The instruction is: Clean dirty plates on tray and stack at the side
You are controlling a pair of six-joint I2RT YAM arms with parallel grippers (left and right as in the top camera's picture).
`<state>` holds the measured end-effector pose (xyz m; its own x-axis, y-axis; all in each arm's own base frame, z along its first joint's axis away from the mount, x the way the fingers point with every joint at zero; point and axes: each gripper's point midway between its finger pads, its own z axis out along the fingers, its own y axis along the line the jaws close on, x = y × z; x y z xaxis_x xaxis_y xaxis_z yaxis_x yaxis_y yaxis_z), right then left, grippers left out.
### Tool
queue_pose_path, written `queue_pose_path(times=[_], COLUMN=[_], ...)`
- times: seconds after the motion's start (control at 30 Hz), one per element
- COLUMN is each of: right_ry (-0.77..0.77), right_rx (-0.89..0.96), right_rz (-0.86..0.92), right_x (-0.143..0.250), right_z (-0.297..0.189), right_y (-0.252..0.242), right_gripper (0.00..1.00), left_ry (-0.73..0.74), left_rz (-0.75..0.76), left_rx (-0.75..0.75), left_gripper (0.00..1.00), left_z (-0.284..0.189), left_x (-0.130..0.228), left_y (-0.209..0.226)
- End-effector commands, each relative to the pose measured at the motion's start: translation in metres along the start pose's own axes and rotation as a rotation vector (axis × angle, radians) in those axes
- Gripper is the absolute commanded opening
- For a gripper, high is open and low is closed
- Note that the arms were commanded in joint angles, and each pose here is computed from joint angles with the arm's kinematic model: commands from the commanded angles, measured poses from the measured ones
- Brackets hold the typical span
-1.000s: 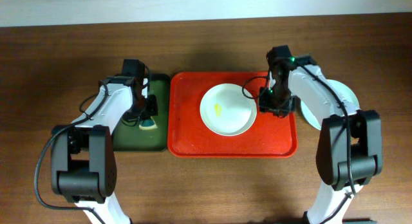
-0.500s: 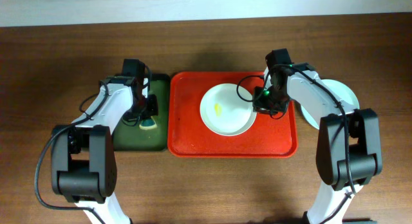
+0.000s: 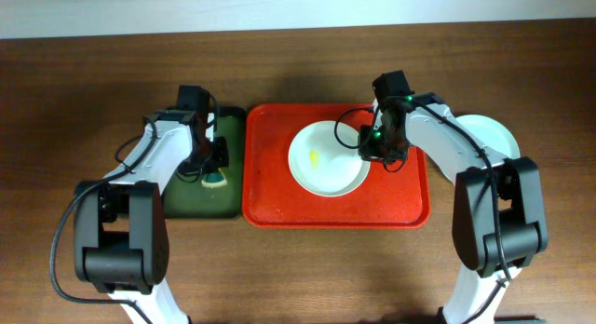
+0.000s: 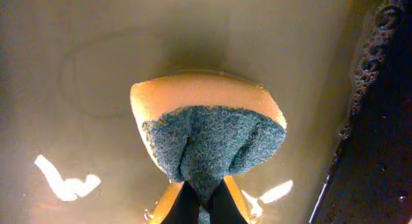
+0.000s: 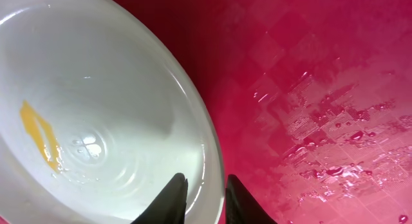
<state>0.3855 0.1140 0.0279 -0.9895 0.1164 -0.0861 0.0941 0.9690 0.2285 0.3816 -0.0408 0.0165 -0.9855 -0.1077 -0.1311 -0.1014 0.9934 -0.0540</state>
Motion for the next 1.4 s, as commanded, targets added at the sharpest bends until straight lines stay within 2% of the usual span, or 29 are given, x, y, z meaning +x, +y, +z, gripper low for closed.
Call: queue_pose_path(times=[0.0, 0.4, 0.43, 0.5, 0.6, 0.77, 1.03, 1.23, 1.37], right_ry=[-0.006, -0.003, -0.001, -0.012, 0.001, 0.136, 0.178, 0.178, 0.184], right_rx=[0.019, 0.06, 0.06, 0.052, -0.048, -0.101, -0.091, -0.061, 0.068], right_rz=[-0.011, -0.008, -0.008, -0.01, 0.021, 0.073, -0.009, -0.008, -0.009], right_x=[0.0, 0.008, 0.009, 0.007, 0.007, 0.042, 0.065, 0.066, 0.071], right_z=[0.001, 0.014, 0.016, 0.016, 0.016, 0.017, 0.021, 0.022, 0.021], right_y=[-0.002, -0.014, -0.015, -0.013, 0.005, 0.028, 0.054, 0.048, 0.024], right_gripper=[0.22, 0.22, 0.21, 0.08, 0.04, 0.04, 0.04, 0.04, 0.04], left_ry=[0.006, 0.006, 0.006, 0.006, 0.006, 0.006, 0.02, 0.021, -0.076], left_rz=[0.02, 0.02, 0.02, 0.02, 0.02, 0.025, 0.083, 0.084, 0.091], left_rx=[0.01, 0.01, 0.01, 0.011, 0.01, 0.011, 0.008, 0.008, 0.01], left_gripper=[0.0, 0.0, 0.0, 0.0, 0.0, 0.0, 0.0, 0.0, 0.0], left_z=[0.002, 0.002, 0.002, 0.002, 0.002, 0.002, 0.012, 0.006, -0.027], left_x=[0.001, 0.001, 0.001, 0.001, 0.001, 0.001, 0.002, 0.003, -0.01], left_y=[-0.003, -0.003, -0.003, -0.003, -0.003, -0.003, -0.002, -0.002, -0.003])
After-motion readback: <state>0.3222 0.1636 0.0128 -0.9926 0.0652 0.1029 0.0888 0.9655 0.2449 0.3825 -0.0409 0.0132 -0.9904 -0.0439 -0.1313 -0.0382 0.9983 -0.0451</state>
